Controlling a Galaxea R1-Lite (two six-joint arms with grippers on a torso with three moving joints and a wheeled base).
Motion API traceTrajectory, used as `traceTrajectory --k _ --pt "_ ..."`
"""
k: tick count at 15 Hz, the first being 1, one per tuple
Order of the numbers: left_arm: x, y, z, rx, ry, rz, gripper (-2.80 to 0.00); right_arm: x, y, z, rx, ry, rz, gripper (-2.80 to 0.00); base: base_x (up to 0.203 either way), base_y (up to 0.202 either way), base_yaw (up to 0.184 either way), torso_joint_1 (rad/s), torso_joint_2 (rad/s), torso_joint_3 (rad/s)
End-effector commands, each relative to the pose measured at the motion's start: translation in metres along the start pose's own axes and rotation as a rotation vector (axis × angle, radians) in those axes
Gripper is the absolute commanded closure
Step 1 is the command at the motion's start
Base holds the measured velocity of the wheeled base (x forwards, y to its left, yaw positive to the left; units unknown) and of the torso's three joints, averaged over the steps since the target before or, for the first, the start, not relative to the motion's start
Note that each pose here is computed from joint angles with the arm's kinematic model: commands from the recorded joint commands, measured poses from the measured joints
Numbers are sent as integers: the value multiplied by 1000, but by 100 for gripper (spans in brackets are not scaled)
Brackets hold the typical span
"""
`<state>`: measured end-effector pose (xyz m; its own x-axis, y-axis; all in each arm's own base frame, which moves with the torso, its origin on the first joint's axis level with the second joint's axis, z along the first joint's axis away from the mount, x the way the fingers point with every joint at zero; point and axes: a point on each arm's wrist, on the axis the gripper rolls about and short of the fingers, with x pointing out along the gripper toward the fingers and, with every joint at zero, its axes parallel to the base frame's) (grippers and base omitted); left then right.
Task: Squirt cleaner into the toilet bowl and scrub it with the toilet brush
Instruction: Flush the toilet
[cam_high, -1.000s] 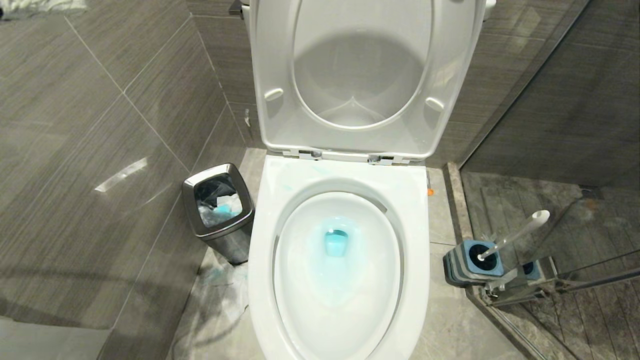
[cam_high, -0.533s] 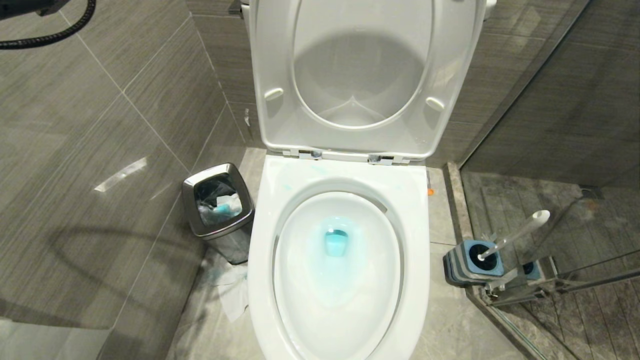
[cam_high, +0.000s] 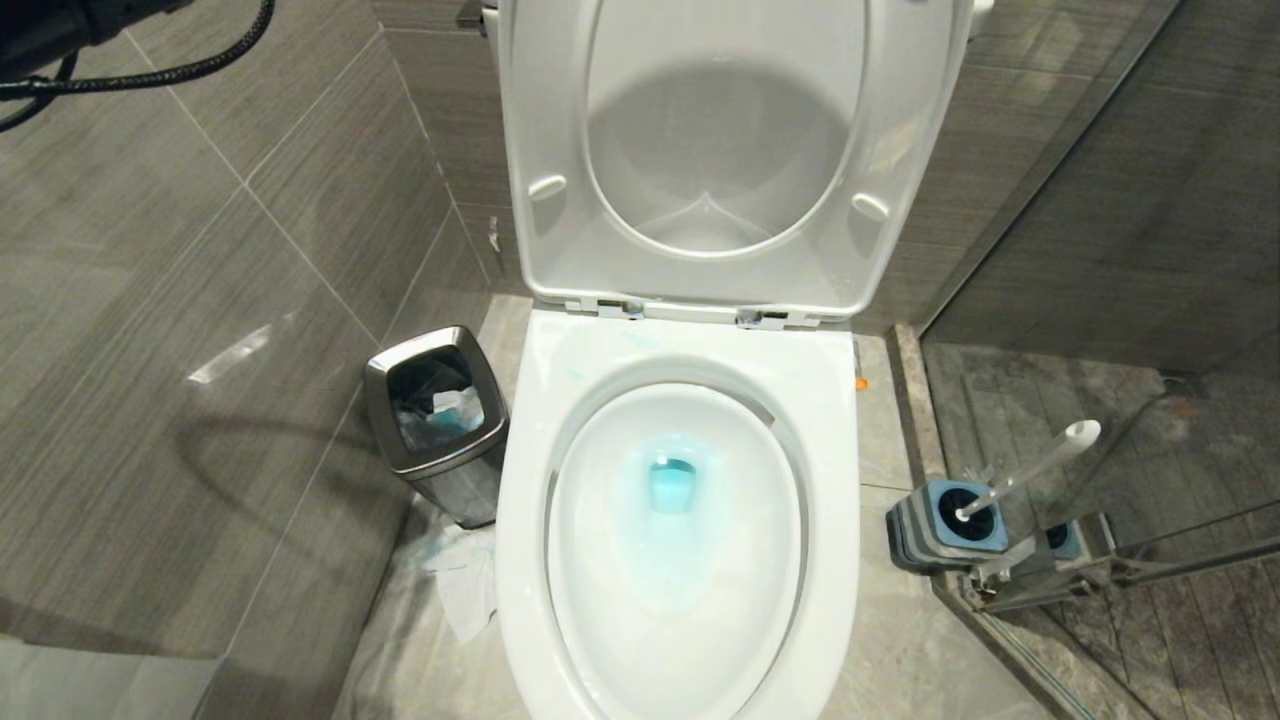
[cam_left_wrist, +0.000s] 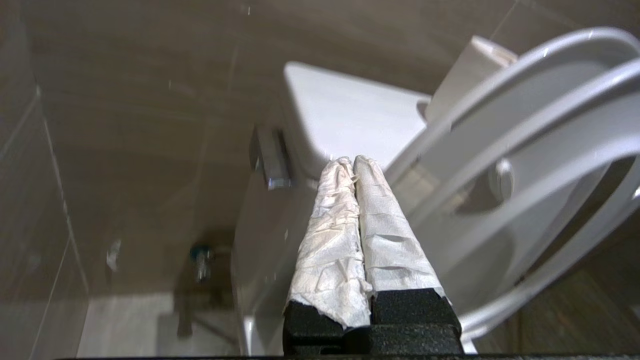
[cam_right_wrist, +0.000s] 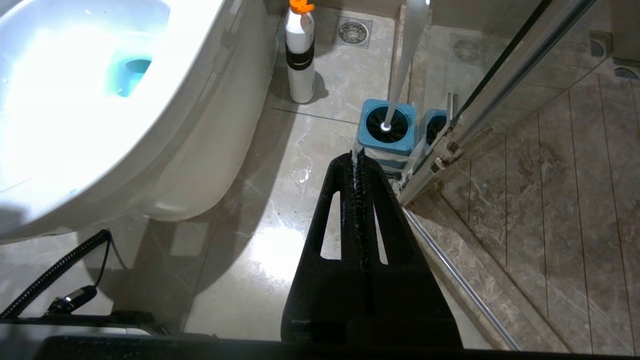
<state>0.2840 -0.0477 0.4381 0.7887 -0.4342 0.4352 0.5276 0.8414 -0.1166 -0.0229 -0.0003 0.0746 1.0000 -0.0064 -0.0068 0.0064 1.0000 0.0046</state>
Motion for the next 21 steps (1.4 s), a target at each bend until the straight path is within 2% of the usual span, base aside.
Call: traceTrajectory --k 1,5,7,10,14,16,18,21 --pt "22 13 -11 3 -35 -4 0 0 0 0 0 2 0 0 0 0 0 0 0 0" --pt "37 25 -24 27 -49 61 0 0 0 0 0 1 0 0 0 0 0 0 0 0" --pt "37 25 -26 85 -42 111 0 0 0 0 0 1 0 0 0 0 0 0 0 0" --pt "33 23 -26 72 34 131 0 0 0 0 0 0 0 0 0 0 0 0 0 0" --pt "31 13 -22 67 34 109 0 0 0 0 0 2 0 0 0 0 0 0 0 0" --pt "28 13 -22 65 69 122 0 0 0 0 0 2 0 0 0 0 0 0 0 0" --pt "27 15 -26 115 125 143 0 0 0 0 0 1 0 0 0 0 0 0 0 0" --pt "25 16 -25 197 139 144 0 0 0 0 0 1 0 0 0 0 0 0 0 0"
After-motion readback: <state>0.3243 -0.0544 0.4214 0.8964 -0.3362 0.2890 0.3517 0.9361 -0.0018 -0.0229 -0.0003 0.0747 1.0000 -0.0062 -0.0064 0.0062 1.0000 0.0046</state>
